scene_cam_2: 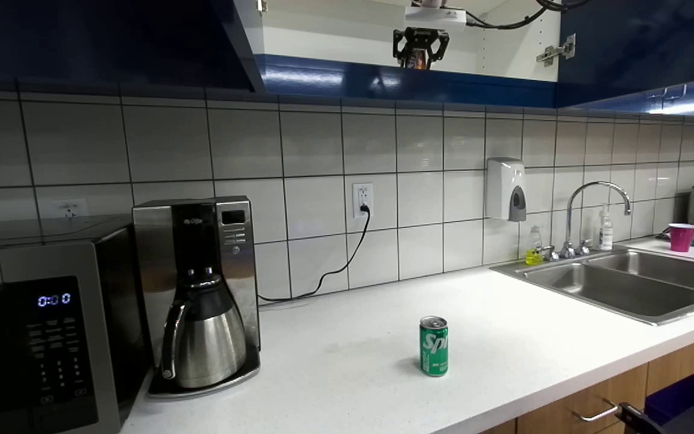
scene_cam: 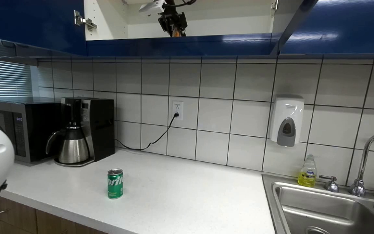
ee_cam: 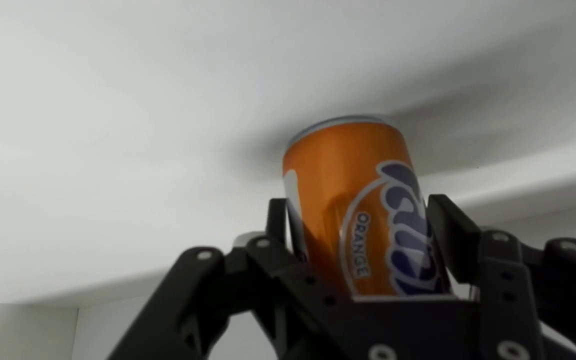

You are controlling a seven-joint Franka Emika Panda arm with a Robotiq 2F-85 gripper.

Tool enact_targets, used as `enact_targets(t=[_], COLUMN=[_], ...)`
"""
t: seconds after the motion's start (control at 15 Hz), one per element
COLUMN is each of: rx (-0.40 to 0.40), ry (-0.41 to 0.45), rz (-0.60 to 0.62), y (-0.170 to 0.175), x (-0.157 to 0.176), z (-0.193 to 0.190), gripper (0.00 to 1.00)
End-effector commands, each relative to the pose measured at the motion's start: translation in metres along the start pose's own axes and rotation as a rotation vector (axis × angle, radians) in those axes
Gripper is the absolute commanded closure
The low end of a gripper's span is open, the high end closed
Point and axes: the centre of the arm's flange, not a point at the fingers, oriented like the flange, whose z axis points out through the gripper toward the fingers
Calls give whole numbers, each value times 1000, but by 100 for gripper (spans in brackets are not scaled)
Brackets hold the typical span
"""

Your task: Put the orange can on the counter.

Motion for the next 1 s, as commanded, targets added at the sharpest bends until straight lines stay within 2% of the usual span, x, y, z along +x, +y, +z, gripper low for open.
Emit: enact_targets(t=[0.0, 0.07, 0.4, 0.6, 0.93], rx=[-5, -2, 5, 14, 20], ry=[33, 35, 25, -15, -36], rz=[20, 22, 21, 7, -13], y=[-7, -7, -7, -6, -9], x=[7, 7, 4, -9, -26], z=[-2, -2, -5, -14, -39], gripper=[58, 62, 62, 62, 62])
